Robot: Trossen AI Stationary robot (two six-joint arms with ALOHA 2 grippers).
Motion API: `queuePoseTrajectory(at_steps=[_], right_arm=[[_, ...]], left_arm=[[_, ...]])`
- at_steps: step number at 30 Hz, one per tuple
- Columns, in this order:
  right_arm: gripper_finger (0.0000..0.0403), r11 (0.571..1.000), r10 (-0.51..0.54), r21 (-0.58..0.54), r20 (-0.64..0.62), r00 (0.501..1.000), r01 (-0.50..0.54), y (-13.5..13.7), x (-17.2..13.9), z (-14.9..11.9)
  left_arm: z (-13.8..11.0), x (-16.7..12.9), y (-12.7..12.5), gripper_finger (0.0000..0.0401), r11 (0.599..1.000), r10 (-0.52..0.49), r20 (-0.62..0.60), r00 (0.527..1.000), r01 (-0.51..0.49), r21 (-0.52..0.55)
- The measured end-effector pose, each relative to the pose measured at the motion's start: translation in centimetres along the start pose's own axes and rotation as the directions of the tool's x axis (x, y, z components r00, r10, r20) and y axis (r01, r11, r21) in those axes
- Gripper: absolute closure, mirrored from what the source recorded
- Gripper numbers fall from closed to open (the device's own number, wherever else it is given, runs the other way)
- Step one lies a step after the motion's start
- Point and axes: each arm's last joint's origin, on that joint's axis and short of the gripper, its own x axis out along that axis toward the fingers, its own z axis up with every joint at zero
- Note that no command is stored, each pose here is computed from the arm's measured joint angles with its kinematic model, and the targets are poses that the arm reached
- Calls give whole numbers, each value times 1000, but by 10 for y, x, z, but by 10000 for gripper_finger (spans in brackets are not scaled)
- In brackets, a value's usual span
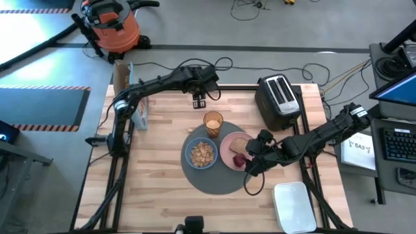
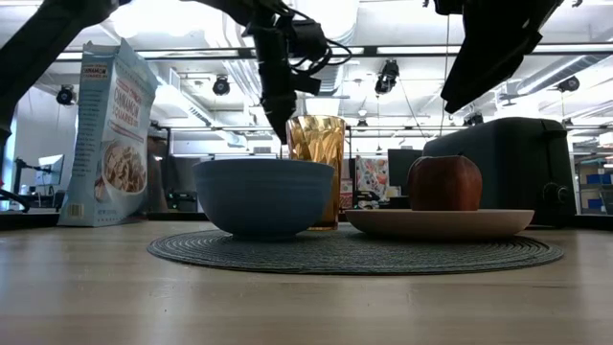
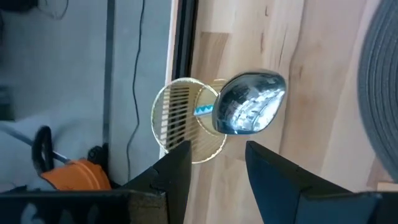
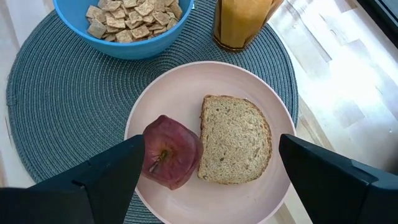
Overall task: Arrange a breakfast setting
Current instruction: Put the white patterned spoon beside the blue bowl on the gray mat
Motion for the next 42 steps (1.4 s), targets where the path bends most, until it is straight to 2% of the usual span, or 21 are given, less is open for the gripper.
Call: queuePoseTrajectory(at_steps=[11,16,23,32,39,42], right_arm=[[42,1000,-2,0,-1,1000,2,0,0,0],[42,1000,-2,0,-1,1000,2,0,0,0],[42,1000,-2,8,-2,1000,2,0,0,0],[42,1000,-2,12,-2,1000,2,0,0,0],[42,1000,-3,24,-2,1000,3,-1,0,0],[42,1000,-3,24,-1,1000,3,-1,0,0]], left_arm=[[3,-2,-1,266,986,-2,20,1000,-1,166],[7,-2,-2,266,982,-64,92,994,47,183],[9,-2,-1,273,985,-42,109,993,23,171],[15,19,-6,330,982,-60,88,994,43,184],[17,27,-3,392,982,19,59,998,-29,184],[13,26,0,396,984,32,41,999,-39,174]])
